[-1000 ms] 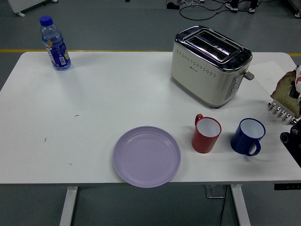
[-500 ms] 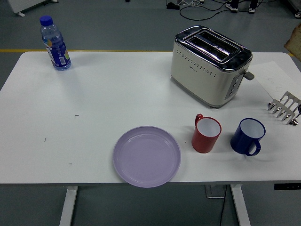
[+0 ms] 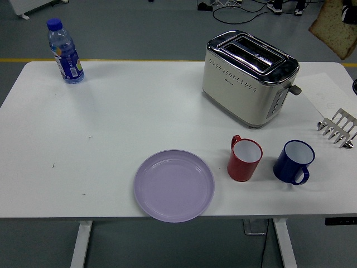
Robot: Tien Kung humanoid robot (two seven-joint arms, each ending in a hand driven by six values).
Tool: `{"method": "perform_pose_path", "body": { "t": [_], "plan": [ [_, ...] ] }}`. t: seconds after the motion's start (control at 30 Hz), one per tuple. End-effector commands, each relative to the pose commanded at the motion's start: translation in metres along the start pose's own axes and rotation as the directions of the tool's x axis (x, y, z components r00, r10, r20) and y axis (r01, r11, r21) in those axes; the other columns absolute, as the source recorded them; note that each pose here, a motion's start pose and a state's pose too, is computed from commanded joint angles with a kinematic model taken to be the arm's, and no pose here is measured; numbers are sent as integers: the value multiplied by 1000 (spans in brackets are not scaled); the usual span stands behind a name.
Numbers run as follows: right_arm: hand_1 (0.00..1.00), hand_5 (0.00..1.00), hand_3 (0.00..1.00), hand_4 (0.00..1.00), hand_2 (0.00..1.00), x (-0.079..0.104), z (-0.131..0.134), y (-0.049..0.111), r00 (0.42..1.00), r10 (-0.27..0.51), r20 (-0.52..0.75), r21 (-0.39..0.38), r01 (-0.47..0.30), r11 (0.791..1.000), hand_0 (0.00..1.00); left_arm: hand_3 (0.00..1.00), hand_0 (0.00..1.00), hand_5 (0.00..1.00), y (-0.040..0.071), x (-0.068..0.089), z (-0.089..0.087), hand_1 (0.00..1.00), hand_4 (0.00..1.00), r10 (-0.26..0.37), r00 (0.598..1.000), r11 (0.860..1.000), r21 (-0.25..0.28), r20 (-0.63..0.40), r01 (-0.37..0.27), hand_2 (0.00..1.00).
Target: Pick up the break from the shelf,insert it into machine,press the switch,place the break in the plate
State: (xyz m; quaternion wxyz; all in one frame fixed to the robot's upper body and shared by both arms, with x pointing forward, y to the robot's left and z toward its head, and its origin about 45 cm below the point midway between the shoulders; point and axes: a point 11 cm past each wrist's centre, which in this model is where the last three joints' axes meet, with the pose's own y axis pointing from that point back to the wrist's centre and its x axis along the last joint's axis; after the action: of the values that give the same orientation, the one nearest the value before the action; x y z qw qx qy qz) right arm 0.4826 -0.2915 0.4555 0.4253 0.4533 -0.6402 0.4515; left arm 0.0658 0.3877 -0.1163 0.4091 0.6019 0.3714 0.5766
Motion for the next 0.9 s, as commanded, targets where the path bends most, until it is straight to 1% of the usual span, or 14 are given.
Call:
{"method": "perform_pose_path", "body": {
  "t": [0.1, 0.13, 0.2, 0.3, 0.33, 0.47, 0.67, 0.9],
  "plan": [
    [249, 2, 470, 319, 358, -7, -19, -6, 998, -54, 16, 37, 53, 998, 177, 510, 625, 817, 0, 1, -2, 446, 257, 1, 1000, 1000, 5, 1, -1, 457],
    [249, 2, 470, 319, 358, -8, -21, -6, 998, -59, 17, 40, 58, 997, 177, 510, 625, 817, 0, 1, -2, 446, 257, 1, 1000, 1000, 5, 1, -1, 457],
    [247, 2, 468, 308, 356, -15, -36, -10, 995, -97, 24, 74, 95, 993, 181, 510, 624, 818, -1, 1, -4, 446, 258, 3, 1000, 1000, 10, 3, -3, 457],
    [247, 2, 468, 308, 356, -22, -47, -13, 992, -126, 30, 100, 123, 987, 181, 510, 624, 818, -1, 1, -6, 446, 258, 3, 1000, 1000, 13, 3, -3, 457],
    [247, 2, 468, 308, 356, -27, -56, -15, 989, -144, 30, 120, 139, 983, 181, 510, 624, 818, -1, 1, -7, 446, 258, 3, 1000, 1000, 16, 2, -3, 457],
    [244, 2, 466, 298, 356, -38, -74, -18, 983, -180, 37, 151, 173, 973, 184, 510, 624, 818, -1, 1, -10, 446, 258, 5, 1000, 1000, 21, 8, -5, 457],
    [240, 2, 462, 295, 354, -47, -88, -27, 981, -185, 52, 162, 175, 971, 189, 510, 624, 818, -2, 3, -13, 446, 258, 9, 1000, 1000, 28, 11, -9, 458],
    [239, 2, 459, 291, 352, -53, -98, -32, 981, -180, 67, 160, 167, 973, 197, 510, 626, 818, -2, 5, -11, 447, 258, 13, 1000, 1000, 25, 9, -13, 458]
  ]
}}
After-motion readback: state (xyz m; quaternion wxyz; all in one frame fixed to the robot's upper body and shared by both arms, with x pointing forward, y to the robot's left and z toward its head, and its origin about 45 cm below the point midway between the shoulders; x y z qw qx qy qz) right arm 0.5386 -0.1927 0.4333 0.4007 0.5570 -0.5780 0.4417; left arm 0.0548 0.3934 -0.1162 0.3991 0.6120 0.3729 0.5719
